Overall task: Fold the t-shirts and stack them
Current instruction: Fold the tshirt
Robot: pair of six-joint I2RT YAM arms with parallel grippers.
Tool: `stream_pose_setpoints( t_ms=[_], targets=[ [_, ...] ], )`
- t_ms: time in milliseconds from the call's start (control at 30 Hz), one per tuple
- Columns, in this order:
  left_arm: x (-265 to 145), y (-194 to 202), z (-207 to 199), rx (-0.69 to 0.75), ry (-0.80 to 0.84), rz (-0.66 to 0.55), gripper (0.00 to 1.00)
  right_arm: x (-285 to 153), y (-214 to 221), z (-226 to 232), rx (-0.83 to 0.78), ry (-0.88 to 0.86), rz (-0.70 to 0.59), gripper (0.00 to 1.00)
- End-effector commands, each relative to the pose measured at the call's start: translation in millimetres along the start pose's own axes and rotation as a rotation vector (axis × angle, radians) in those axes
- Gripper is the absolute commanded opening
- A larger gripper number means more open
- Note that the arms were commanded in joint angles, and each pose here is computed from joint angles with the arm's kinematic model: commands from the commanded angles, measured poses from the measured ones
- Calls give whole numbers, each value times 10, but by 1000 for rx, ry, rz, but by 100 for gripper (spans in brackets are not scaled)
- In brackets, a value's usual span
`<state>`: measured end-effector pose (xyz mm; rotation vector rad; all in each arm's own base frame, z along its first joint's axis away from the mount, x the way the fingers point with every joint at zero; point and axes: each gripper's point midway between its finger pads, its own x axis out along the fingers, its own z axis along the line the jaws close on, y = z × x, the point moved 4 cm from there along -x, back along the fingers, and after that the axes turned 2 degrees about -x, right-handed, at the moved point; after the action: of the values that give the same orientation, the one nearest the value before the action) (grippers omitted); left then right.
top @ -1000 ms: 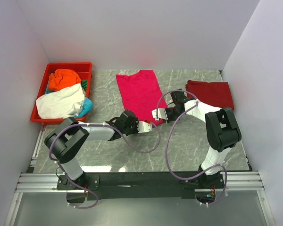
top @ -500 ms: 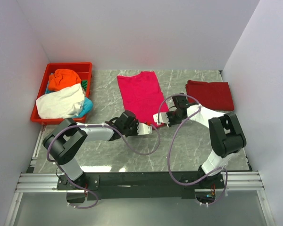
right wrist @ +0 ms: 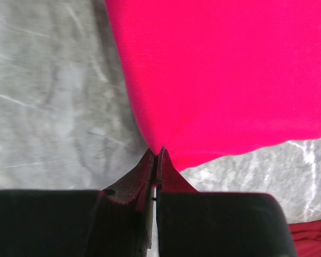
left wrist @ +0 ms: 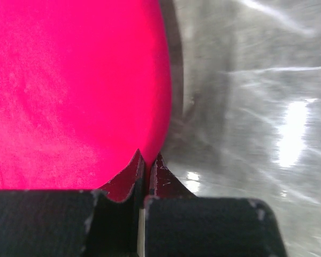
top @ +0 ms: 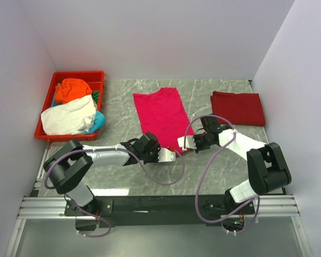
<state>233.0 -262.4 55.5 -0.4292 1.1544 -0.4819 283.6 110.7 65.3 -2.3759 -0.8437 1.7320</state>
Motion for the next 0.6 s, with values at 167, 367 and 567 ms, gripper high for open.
stream_pose_setpoints(
  t_ms=[167,367,567],
  targets=[
    [-156,-84,-408,-41,90,-23,0,-102,-95,340,34,-14,-38,0],
    [-191,-130,-660,-38,141,-26,0,-170,-119,602,63,-14,-46,0],
    [-257,-219,-927,-48,199,-56,0,-243,-165,924,93,-42,-65,0]
  ],
)
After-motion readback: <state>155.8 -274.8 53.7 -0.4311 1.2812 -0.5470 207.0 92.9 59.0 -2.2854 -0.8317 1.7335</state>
